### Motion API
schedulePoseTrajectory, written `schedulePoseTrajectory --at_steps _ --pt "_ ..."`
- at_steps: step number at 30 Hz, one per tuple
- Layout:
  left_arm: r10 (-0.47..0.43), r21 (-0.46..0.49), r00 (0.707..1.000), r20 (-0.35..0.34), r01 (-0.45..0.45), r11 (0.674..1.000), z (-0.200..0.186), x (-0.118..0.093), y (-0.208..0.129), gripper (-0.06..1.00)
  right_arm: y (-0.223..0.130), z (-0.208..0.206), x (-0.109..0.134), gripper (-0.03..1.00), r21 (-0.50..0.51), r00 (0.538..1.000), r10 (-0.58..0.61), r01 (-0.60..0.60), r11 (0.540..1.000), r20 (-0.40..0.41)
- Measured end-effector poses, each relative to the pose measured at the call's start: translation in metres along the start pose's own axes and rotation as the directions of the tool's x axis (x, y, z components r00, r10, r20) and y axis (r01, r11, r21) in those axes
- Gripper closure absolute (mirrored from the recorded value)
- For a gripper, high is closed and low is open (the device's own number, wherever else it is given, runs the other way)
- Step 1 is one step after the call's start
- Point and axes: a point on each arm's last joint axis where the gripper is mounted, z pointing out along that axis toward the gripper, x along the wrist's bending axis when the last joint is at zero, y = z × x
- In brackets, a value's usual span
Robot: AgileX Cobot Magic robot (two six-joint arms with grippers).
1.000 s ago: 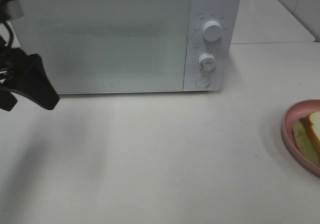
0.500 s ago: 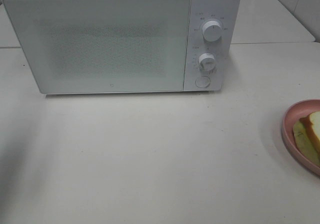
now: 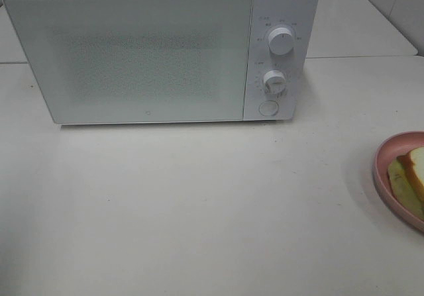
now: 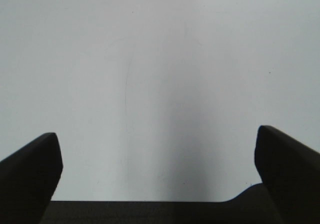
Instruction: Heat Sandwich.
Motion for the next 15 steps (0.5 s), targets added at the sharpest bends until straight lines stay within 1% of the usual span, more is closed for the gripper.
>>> schedulePoseTrajectory --at_steps 1,2,5,7,10,12,14,15 --pt "0.005 -0.054 1.0 -0.002 -0.005 0.999 -0.009 -0.001 -0.011 -0.04 0.0 0.0 0.0 0.21 0.0 1.0 0.0 0.0 1.0 0.0" --pt "0.005 -0.054 1.0 -0.002 -0.005 0.999 -0.009 -0.001 -0.011 -0.04 0.0 0.0 0.0 0.21 0.0 1.0 0.0 0.0 1.0 0.0" --pt "0.017 -0.147 1.0 -0.004 -0.017 0.989 -0.02 -0.002 -0.032 -0.04 0.0 0.0 0.0 0.21 0.0 1.0 0.0 0.0 1.0 0.0" --pt "0.021 -0.156 1.0 -0.001 -0.021 0.988 -0.02 -0.003 -0.037 -0.04 0.0 0.0 0.0 0.21 0.0 1.0 0.0 0.0 1.0 0.0" --pt "0.044 -0.185 0.999 0.014 -0.04 0.982 -0.022 -0.004 -0.055 -0.05 0.0 0.0 0.0 0.21 0.0 1.0 0.0 0.0 1.0 0.0" --pt "0.047 -0.191 0.999 0.017 -0.043 0.981 -0.022 -0.004 -0.059 -0.04 0.0 0.0 0.0 0.21 0.0 1.0 0.0 0.0 1.0 0.0" --pt "0.056 -0.247 0.998 0.018 -0.05 0.968 -0.024 -0.004 -0.07 -0.04 0.0 0.0 0.0 0.21 0.002 1.0 0.0 0.0 1.0 0.0" --pt "0.056 -0.247 0.998 0.018 -0.05 0.968 -0.024 -0.004 -0.07 -0.04 0.0 0.0 0.0 0.21 0.002 1.0 0.0 0.0 1.0 0.0"
